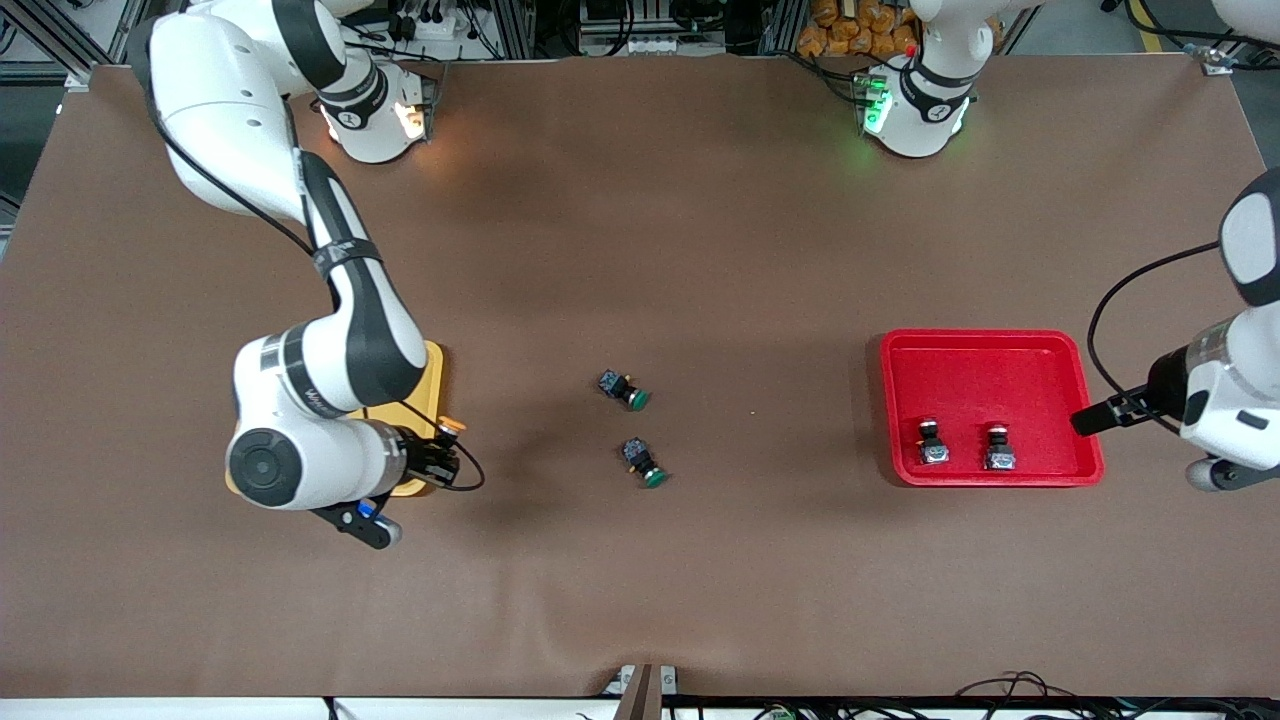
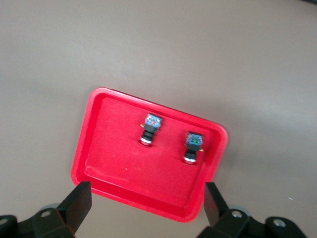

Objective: Place red and yellow buttons in trays
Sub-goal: 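Release the red button while the right gripper lifts a yellow button, then lower the yellow button into the yellow tray with the right gripper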

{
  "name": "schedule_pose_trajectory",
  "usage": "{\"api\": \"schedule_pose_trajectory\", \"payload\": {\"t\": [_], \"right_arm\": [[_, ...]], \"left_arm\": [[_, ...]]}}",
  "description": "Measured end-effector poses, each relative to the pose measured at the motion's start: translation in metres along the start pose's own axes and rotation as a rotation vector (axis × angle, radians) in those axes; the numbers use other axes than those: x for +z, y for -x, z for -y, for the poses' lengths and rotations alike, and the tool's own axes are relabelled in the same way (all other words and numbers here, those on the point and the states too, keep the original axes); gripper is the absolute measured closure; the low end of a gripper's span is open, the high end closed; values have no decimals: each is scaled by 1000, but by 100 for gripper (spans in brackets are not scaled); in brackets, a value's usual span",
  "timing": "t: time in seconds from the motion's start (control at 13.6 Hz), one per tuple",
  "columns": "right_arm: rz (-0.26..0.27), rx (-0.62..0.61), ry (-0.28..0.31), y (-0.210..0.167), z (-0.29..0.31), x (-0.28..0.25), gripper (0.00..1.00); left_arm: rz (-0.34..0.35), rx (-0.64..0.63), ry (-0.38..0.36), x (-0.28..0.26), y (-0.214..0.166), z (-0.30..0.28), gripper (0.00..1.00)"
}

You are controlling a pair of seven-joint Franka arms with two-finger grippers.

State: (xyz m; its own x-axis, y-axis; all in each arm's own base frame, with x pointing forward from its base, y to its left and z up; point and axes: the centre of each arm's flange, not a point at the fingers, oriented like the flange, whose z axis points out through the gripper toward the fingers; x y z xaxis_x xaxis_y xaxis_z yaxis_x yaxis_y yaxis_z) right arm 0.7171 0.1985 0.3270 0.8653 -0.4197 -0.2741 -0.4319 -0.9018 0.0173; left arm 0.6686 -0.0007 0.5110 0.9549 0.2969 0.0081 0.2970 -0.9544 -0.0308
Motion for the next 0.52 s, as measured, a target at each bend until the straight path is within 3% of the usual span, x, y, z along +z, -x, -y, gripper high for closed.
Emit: {"api": "schedule_pose_trajectory", "payload": {"t": [0.29,0.52], "right_arm": [[32,-88,2,-29,-55,5,67],[-29,-161,-35,-45,-99,40,67]], "left_arm": [[3,79,66,-56,26,15,0],[-26,151,67,-98,51,11,0]]}}
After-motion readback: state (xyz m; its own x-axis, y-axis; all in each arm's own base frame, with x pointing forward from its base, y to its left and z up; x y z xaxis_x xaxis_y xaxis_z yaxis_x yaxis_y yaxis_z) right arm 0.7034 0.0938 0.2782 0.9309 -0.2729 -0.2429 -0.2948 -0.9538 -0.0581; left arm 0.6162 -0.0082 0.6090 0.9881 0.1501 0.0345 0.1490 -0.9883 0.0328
